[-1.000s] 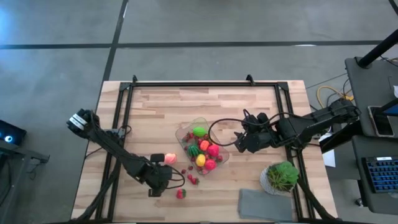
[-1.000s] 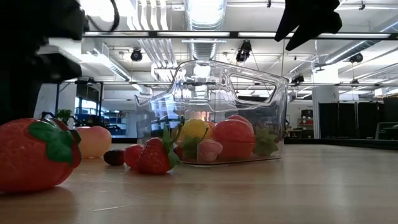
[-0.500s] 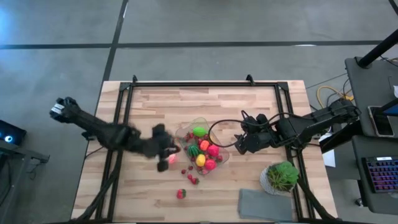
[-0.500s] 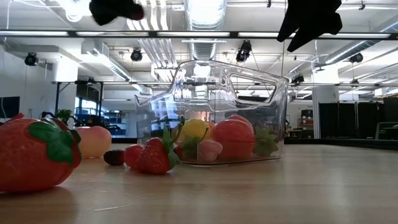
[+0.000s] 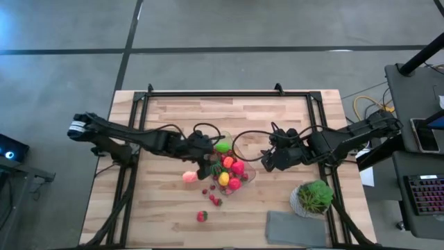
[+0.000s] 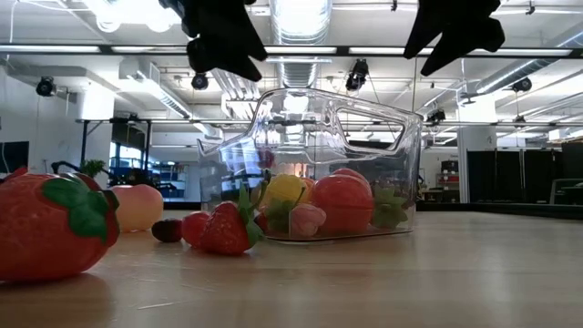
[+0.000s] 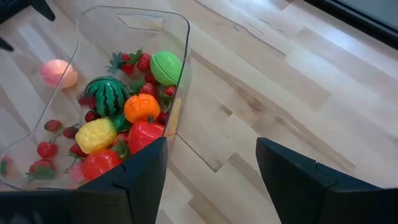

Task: Pick and placing Produce into tupperware
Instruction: Put the pink peach into the transparent bin

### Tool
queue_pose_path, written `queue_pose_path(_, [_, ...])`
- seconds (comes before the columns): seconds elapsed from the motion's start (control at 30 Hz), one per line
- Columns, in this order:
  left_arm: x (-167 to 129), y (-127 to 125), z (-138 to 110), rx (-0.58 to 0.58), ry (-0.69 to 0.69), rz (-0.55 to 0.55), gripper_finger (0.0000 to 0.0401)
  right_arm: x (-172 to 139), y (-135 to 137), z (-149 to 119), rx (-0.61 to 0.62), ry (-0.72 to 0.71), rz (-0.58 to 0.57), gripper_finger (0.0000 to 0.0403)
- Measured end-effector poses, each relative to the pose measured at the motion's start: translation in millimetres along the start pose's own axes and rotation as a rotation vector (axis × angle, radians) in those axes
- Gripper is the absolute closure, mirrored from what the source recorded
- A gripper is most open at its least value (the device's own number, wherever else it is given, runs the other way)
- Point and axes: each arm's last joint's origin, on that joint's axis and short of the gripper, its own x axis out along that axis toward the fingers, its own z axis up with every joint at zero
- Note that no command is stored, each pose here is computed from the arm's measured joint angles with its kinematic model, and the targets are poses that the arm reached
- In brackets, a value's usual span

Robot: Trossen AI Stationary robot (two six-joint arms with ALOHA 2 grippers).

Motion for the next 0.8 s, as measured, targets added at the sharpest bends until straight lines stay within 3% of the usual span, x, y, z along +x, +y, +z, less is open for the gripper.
queue_pose_path(0.23, [-30,7,-11,0.000,0.184,0.075,0.0145,0,0,0,0.003,-0.004,0.004,0.0165])
queue_pose_path(0.4, [-47,14,-35,-0.165,0.372,0.187,0.0133,0,0,1,-0.004,-0.018,-0.005,0.0165])
queue_pose_path(0.53, [-48,8,-43,-0.300,0.401,0.229,0.0131,1,0,1,-0.006,-0.033,-0.016,0.0165])
queue_pose_path(0.8, [-30,0,-50,-0.399,0.438,0.299,0.0131,2,-1,0,-0.012,-0.048,-0.034,0.0165])
